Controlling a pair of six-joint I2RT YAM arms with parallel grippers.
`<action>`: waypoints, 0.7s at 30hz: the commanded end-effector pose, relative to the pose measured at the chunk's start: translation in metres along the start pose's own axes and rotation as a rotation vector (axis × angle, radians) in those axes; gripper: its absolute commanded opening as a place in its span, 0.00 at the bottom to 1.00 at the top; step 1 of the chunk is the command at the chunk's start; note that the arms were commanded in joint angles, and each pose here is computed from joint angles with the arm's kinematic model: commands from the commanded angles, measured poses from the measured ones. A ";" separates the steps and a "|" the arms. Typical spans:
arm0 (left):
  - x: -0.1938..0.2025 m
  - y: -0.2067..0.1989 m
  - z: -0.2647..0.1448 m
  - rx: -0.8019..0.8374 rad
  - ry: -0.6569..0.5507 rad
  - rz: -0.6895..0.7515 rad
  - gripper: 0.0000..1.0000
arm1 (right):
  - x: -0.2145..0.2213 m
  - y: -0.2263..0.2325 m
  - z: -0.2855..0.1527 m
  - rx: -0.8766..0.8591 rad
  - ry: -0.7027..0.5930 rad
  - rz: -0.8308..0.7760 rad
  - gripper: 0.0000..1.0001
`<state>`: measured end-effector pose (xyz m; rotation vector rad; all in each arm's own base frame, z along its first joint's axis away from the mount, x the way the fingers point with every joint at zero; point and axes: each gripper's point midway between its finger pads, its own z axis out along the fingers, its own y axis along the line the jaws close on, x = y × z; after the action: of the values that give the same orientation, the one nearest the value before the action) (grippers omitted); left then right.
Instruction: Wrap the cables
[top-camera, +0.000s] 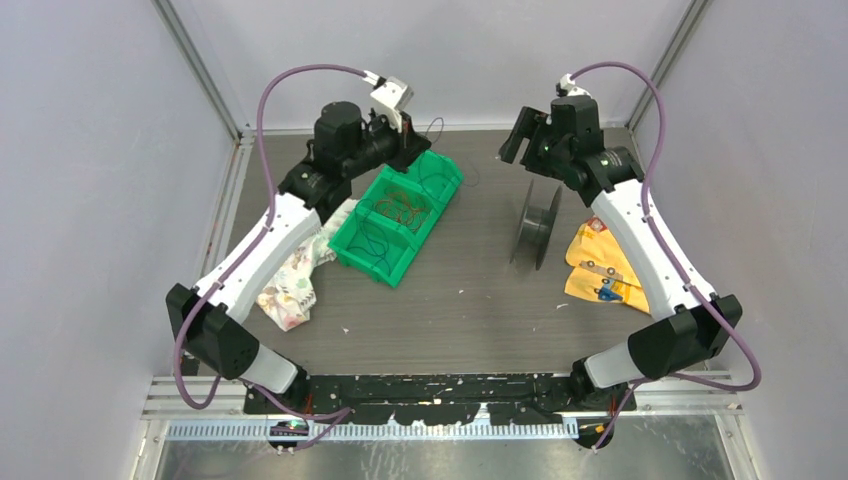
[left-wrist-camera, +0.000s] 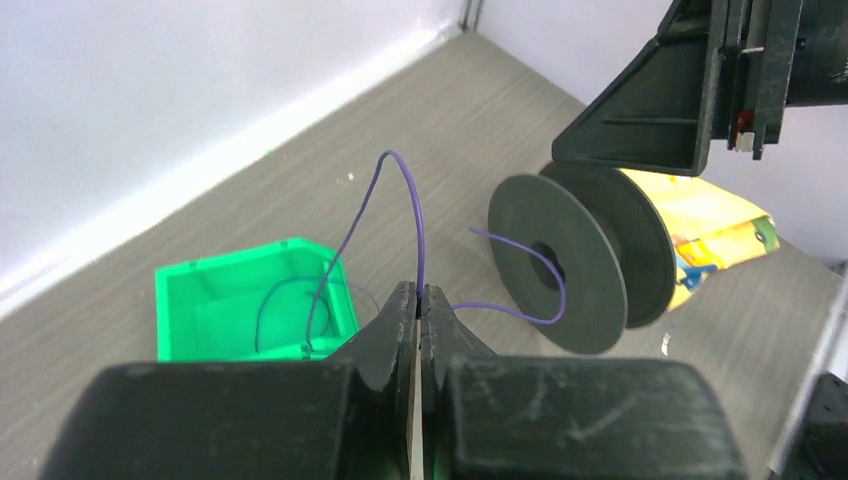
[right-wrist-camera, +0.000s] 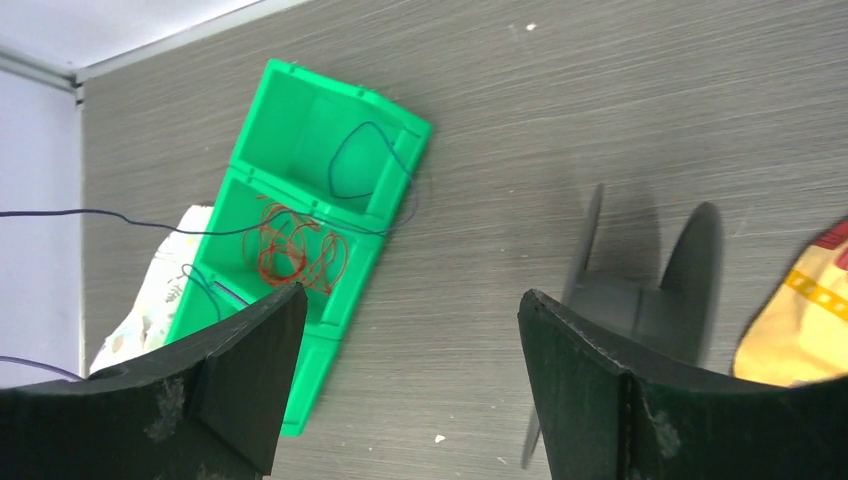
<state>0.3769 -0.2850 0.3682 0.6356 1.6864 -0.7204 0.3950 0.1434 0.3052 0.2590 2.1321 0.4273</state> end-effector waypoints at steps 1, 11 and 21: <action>-0.065 -0.012 -0.002 -0.065 -0.327 0.166 0.00 | -0.024 -0.013 -0.029 0.047 -0.084 -0.028 0.82; -0.048 -0.057 0.024 -0.153 -0.340 0.376 0.00 | -0.020 -0.058 -0.040 0.177 -0.096 0.004 0.82; -0.020 -0.102 0.055 -0.159 -0.331 0.458 0.01 | -0.011 -0.084 -0.046 0.237 -0.070 0.028 0.82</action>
<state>0.3414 -0.3844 0.3839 0.7544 1.2897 -0.4198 0.3707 0.0634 0.2950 0.4205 2.1406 0.1901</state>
